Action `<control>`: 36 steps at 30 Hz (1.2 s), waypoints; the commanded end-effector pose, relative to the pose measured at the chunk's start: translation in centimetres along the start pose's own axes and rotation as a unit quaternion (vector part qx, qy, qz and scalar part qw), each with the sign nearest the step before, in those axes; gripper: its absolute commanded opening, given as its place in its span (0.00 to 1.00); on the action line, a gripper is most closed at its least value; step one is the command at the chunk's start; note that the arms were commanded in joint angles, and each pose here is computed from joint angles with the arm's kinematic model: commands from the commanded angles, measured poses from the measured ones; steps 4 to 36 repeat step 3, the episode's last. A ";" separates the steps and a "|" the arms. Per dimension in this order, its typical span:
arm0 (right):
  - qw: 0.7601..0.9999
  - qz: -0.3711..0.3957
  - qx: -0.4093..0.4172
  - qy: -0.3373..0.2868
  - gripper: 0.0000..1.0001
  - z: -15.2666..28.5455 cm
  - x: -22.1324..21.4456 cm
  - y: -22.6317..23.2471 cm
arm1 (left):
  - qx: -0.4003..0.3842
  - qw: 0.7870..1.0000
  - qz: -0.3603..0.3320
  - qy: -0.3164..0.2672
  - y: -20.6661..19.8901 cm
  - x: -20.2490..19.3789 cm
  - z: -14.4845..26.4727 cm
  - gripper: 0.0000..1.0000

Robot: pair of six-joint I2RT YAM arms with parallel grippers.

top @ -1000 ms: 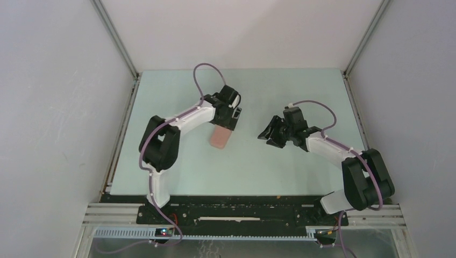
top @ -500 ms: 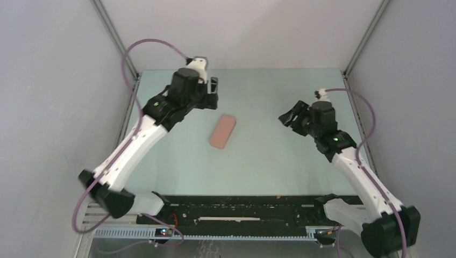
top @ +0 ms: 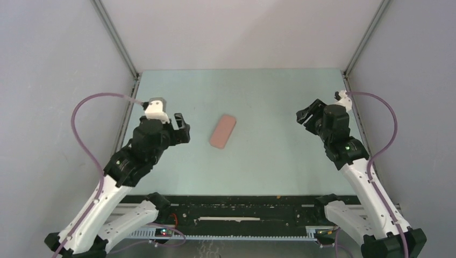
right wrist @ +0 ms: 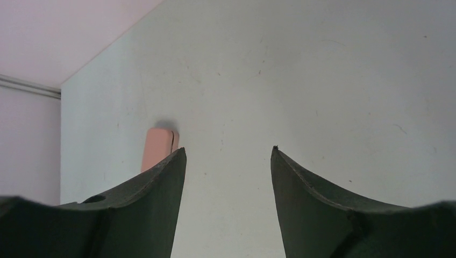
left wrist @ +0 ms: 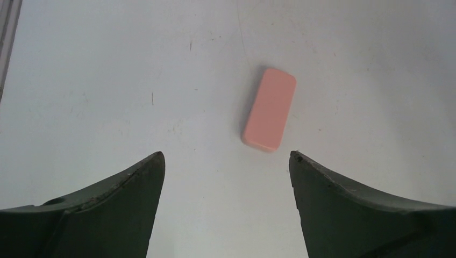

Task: Organize the sunglasses
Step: Reset both arms

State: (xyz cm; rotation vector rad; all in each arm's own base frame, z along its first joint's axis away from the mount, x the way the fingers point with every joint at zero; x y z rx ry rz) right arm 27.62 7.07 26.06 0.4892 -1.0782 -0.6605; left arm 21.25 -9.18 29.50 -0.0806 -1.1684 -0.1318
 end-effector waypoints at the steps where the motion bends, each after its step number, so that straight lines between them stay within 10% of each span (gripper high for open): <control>1: 1.000 -0.012 0.004 -0.017 0.68 -0.4 1.0 0.7 | 0.027 0.998 0.044 -0.028 1.0 -0.1 0.5 0.89; 36: 1.000 -0.016 0.009 -0.012 0.67 -0.6 0.8 1.0 | 0.034 0.998 0.049 -0.030 1.2 -0.1 0.7 0.89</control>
Point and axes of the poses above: each gripper's point midway between its finger pads, its own z axis back along the fingers, its own y axis along the line the jaws close on, x = y × z, the point moved 3 cm from there along z, back along the fingers, and after that the axes turned 11 degrees about -z, right-handed, at the moved point
